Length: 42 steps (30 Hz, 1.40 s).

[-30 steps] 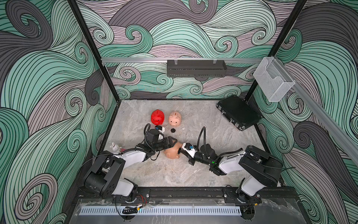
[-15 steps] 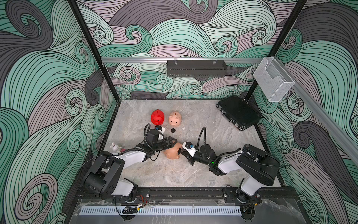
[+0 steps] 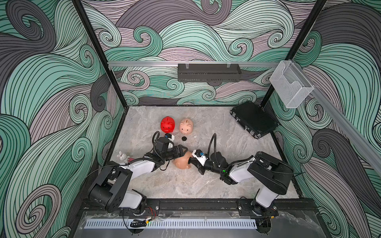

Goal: Open piggy banks
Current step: Open the lid on the piggy bank.

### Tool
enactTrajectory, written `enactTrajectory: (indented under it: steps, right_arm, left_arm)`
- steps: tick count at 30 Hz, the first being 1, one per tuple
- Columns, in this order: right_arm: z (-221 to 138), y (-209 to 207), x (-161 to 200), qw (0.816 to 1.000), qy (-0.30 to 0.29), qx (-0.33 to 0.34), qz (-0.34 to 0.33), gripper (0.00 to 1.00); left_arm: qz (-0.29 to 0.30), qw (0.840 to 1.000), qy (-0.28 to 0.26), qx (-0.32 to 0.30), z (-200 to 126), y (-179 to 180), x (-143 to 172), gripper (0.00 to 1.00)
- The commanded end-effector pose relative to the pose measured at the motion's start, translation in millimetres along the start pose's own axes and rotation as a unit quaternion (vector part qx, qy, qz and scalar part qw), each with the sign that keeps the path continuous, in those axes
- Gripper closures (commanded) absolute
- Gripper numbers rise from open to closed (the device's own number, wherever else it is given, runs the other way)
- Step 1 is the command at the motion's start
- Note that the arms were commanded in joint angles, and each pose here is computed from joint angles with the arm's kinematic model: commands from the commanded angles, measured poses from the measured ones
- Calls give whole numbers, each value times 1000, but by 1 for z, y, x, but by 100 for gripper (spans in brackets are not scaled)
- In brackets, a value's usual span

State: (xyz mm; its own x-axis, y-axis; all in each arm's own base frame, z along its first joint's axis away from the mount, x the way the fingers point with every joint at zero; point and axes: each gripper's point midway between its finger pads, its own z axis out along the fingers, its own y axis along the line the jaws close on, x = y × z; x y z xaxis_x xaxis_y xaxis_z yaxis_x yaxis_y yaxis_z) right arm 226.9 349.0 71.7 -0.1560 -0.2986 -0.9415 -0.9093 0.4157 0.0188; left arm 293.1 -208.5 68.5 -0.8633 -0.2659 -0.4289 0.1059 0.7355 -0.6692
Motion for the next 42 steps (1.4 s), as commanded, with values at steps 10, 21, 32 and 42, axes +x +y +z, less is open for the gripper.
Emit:
enactTrajectory:
  steps: [10,21,32,42]
  right_arm:
    - [7,8,-15,999,-17,-28,30,83]
    - [20,4,-10,996,21,-25,84,95]
    - [17,1,-13,985,18,-15,173,100]
    - [11,-2,-22,954,-30,-22,296,100]
  left_arm:
    - [-31,985,125,-111,-7,63,79,20]
    - [-28,986,124,-112,-7,64,81,20]
    - [-25,987,111,-110,-11,64,79,20]
    - [-26,986,109,-120,-11,67,77,21]
